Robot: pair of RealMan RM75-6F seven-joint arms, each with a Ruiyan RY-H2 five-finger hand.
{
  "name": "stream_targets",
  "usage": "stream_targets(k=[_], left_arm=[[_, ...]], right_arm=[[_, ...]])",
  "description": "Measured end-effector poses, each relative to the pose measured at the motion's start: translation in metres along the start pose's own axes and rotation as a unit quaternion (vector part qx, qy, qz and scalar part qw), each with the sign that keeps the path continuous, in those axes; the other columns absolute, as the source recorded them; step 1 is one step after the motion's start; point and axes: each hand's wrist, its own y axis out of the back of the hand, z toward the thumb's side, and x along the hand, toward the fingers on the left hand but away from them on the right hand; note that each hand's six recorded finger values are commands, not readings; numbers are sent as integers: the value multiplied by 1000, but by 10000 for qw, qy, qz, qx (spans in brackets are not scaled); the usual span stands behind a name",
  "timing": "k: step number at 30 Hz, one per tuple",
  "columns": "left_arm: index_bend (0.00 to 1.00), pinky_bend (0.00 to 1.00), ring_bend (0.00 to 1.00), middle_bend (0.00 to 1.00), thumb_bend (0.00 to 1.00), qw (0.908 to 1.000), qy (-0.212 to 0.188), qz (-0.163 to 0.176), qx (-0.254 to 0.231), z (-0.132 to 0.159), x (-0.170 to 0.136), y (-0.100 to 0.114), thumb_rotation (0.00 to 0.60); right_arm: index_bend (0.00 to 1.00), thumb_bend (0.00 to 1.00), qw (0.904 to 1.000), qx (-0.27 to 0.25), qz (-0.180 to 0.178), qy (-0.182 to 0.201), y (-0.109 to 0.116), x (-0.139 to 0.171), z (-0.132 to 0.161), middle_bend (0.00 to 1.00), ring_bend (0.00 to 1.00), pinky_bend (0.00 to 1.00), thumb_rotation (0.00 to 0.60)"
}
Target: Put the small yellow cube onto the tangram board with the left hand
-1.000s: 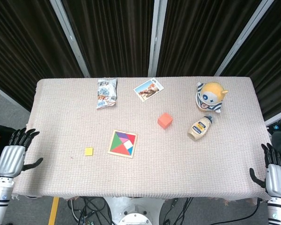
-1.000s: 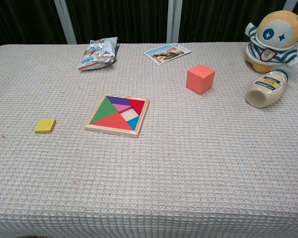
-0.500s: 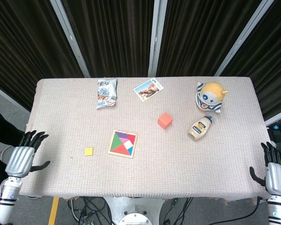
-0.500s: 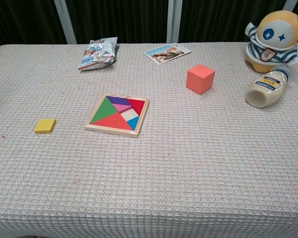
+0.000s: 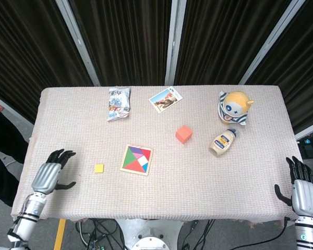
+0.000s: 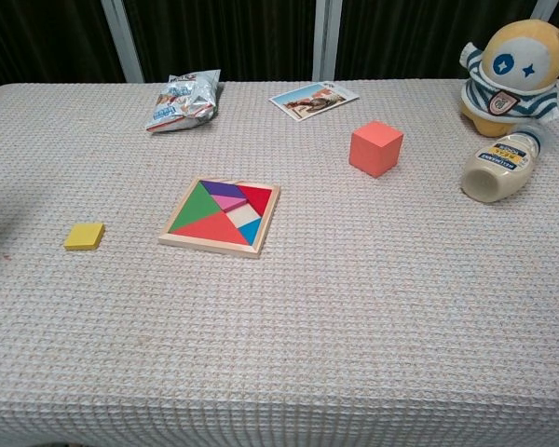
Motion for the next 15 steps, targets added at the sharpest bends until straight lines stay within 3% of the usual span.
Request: stream_targets(k=[7,15], left_arm=[[134,0,0,100,135,9998,-138,-148,-86,25,18,-12,600],[134,0,0,104,134,9990,-49,-267,-359,34,31,-23,600]], right_arm=[[0,254,9999,39,9,155,-1,1,8,0,0,0,600],[0,254,9994,101,0,322,-2,4,17,0,0,0,600]])
